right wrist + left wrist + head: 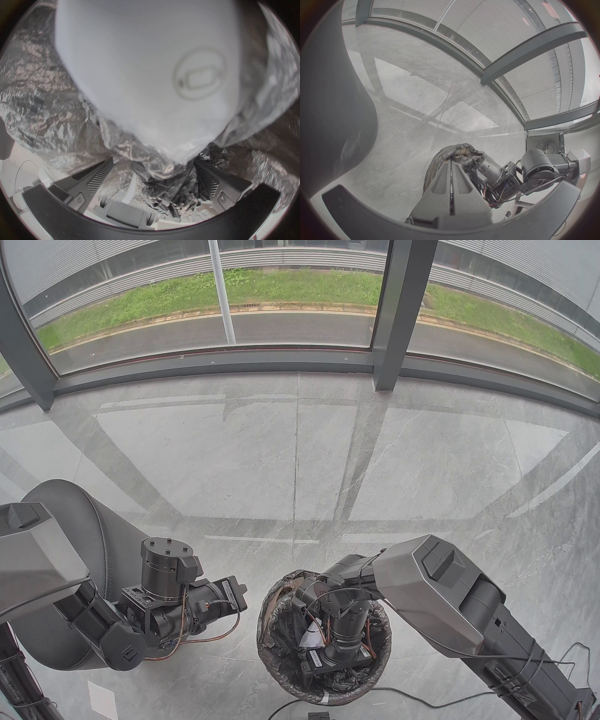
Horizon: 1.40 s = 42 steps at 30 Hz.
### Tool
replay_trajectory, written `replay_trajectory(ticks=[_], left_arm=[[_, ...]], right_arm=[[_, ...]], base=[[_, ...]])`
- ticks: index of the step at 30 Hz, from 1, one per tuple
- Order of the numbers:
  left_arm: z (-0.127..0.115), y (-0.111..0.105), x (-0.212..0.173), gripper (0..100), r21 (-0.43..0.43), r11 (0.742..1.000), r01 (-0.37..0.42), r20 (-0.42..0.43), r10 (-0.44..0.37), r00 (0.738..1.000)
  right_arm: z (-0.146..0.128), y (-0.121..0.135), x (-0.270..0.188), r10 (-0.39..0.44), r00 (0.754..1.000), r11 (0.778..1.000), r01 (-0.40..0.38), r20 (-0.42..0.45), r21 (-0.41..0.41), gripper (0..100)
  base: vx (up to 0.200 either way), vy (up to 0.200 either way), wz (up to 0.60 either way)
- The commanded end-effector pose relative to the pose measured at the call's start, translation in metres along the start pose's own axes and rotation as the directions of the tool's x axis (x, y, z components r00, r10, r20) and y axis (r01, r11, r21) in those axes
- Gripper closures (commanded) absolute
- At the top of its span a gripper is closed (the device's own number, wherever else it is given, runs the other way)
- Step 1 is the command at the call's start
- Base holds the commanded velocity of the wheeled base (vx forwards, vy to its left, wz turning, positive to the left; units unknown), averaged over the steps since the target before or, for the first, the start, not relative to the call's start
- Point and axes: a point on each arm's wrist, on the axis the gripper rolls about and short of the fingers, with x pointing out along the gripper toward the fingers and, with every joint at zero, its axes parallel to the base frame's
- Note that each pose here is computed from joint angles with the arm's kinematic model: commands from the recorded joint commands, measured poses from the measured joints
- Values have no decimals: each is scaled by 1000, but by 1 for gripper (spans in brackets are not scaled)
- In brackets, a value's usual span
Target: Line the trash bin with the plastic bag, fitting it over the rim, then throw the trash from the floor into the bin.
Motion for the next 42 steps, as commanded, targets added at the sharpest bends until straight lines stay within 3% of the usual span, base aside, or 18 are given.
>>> replay_trajectory(ticks=[1,5,9,12,28,42], left_arm=[[0,0,0,100,-1,1000,1,1,-1,1000],[0,0,0,100,0,1000,1,-1,-1,1000],[-1,0,0,100,0,1000,0,-2,0,1000],[0,0,0,100,0,1000,0,0,0,1000],[-1,0,1,100,1,1000,-1,-5,1,1000],[-1,-2,-1,100,5,1000,6,-3,-6,1000]], right_arm=[[-4,-20,50,-82,977,994,95,-197,58,0],[-14,-28,66,-134,937,983,166,-323,73,0],[-18,-26,58,-160,930,978,194,-331,72,0],[-18,-26,49,-208,932,970,235,-299,57,0],[-26,-7,-20,-179,975,981,186,-134,46,0],[-50,35,-41,-244,970,969,244,12,-41,0]], base=[[0,0,0],[0,0,0],[0,0,0],[0,0,0],[0,0,0],[0,0,0]])
